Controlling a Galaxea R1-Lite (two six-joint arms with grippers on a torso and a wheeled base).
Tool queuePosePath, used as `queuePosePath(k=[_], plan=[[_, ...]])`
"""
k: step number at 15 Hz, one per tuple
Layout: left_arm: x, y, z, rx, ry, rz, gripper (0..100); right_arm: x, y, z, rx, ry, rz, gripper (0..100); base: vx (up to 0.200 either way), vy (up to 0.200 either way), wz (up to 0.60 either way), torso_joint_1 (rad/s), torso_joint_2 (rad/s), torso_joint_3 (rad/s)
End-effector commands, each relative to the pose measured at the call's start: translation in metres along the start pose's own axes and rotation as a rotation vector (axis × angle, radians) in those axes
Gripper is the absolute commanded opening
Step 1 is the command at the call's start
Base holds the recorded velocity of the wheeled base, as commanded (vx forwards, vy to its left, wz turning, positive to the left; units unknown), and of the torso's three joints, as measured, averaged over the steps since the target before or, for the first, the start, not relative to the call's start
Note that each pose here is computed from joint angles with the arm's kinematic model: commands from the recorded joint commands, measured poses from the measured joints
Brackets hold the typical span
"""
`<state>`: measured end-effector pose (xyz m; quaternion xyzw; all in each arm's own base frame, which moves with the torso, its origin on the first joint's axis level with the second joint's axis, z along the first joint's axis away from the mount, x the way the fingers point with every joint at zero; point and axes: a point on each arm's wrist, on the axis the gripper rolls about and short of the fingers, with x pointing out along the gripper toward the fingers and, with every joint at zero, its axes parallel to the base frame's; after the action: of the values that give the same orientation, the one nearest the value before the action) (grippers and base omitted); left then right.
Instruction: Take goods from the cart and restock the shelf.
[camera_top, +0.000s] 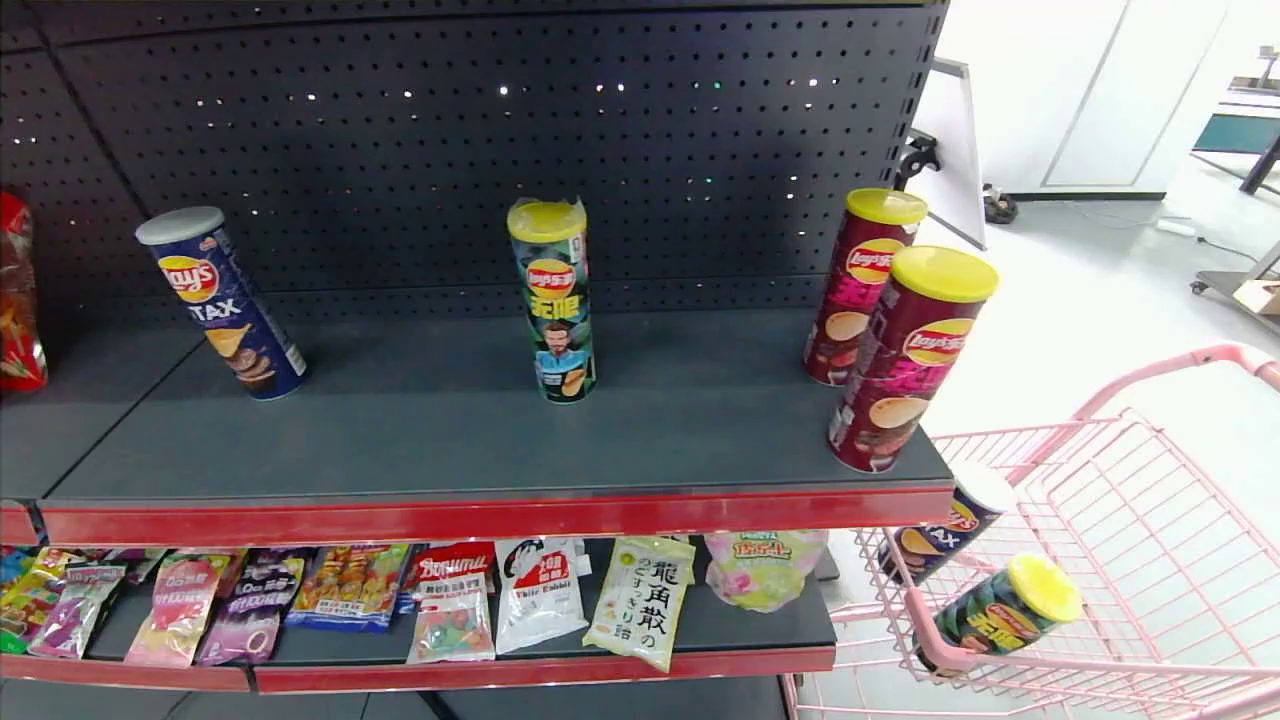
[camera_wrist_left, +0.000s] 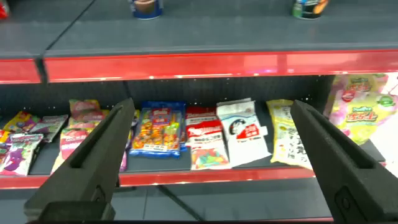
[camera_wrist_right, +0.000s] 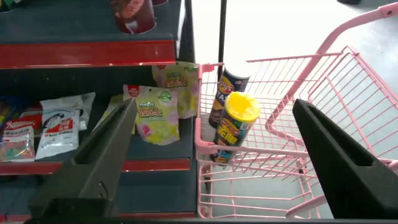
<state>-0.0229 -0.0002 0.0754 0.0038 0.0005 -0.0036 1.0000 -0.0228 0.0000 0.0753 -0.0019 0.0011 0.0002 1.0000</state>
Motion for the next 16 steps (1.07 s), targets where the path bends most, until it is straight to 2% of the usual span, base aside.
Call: queuePosePath(k=[1,11,16], plan=[[0.0001,0.0000,-0.0002,-0.002,0.002,0.000,100,0.0001,0.0000,0.0000,-0.001,0.001,0.001,100,0.000,0.000,-0.60,-0.002,0.01,-0.002],[0.0001,0.0000,-0.0002,-0.003,0.002,0.000,100,0.0001,0.0000,0.0000,-0.002,0.001,0.000,100,0.000,0.000,-0.60,0.003,0.00,0.002],[0.0001,0.0000,-0.0002,-0.003,0.002,0.000,100,0.0001,-0.0001,0.0000,-0.002,0.001,-0.005,100,0.000,0.000,0.00,-0.023,0.06,0.031]])
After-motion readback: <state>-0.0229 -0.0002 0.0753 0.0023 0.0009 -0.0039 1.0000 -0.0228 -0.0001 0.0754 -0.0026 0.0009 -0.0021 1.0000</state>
